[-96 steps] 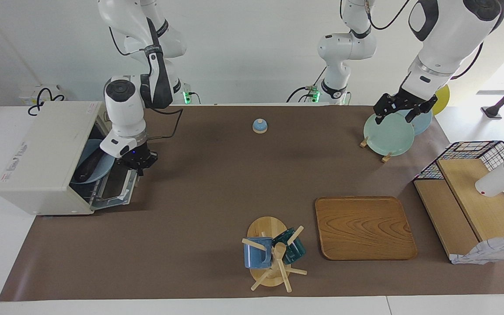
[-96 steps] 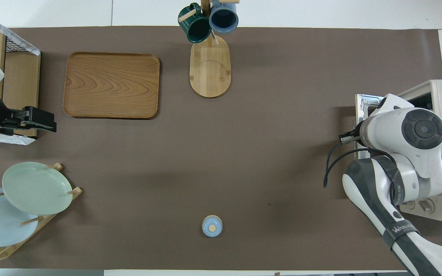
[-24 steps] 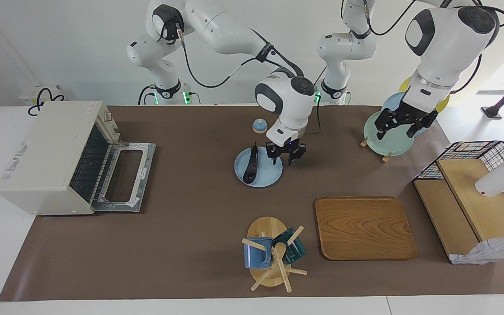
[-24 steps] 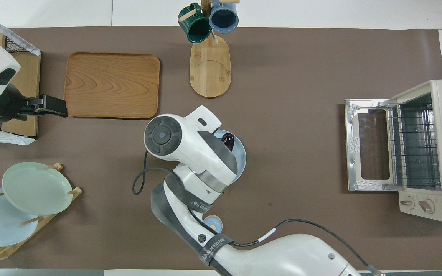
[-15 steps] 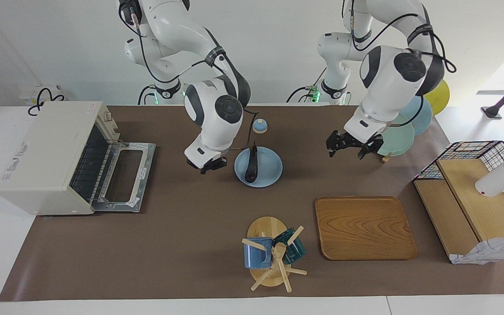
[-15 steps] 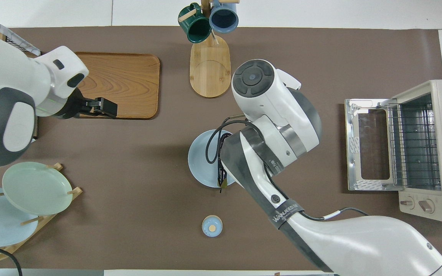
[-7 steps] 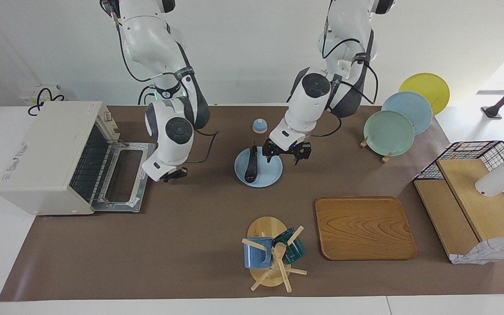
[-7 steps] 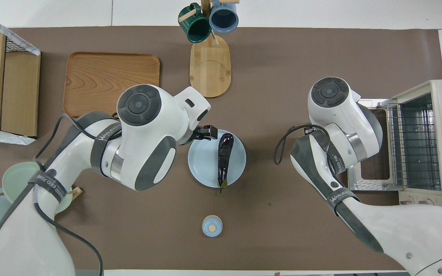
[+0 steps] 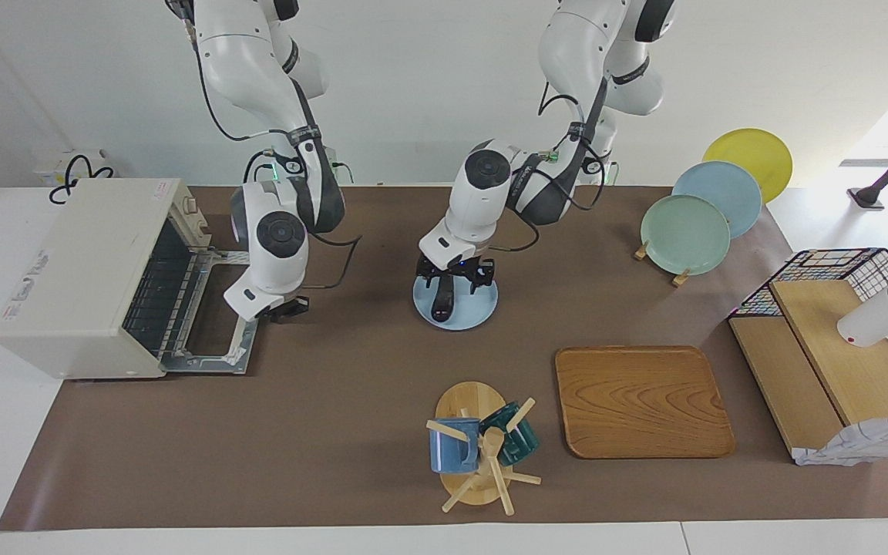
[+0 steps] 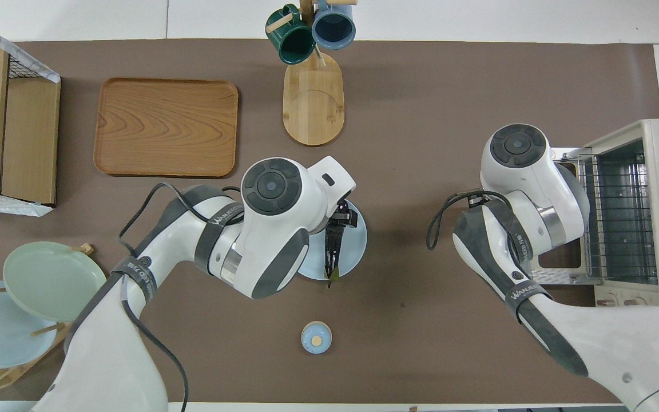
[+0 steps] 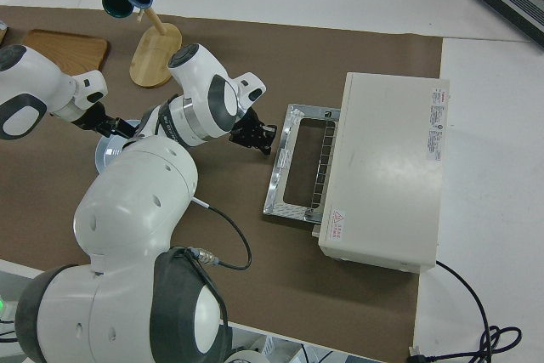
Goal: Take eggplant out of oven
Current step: 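Carry the eggplant to the wooden tray while the right gripper returns, then lower the eggplant onto the wooden tray and open the left gripper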
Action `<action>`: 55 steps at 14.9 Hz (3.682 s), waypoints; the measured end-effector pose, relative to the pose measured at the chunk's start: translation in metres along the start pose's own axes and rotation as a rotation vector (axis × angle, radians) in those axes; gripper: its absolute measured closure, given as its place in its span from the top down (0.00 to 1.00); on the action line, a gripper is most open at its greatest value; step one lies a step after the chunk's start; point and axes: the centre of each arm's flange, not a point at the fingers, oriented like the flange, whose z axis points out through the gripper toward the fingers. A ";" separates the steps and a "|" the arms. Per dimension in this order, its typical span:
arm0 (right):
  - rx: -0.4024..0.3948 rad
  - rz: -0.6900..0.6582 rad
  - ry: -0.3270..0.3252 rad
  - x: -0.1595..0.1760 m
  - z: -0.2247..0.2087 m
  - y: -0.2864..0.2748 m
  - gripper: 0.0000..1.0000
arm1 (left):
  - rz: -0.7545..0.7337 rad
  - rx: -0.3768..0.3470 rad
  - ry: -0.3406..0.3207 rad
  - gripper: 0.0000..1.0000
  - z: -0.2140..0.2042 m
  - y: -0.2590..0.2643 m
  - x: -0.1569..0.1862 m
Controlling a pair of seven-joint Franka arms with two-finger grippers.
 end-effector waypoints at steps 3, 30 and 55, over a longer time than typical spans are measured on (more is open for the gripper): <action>0.000 0.008 -0.018 -0.003 0.009 0.006 0.06 | 0.002 0.003 -0.004 1.00 0.012 0.001 0.000; 0.104 -0.118 -0.047 -0.051 -0.153 0.197 0.31 | -0.130 0.004 -0.016 0.41 -0.041 -0.071 0.056; 0.277 -0.071 0.078 -0.076 -0.240 0.178 1.00 | -0.080 0.102 0.112 0.41 -0.056 -0.385 0.180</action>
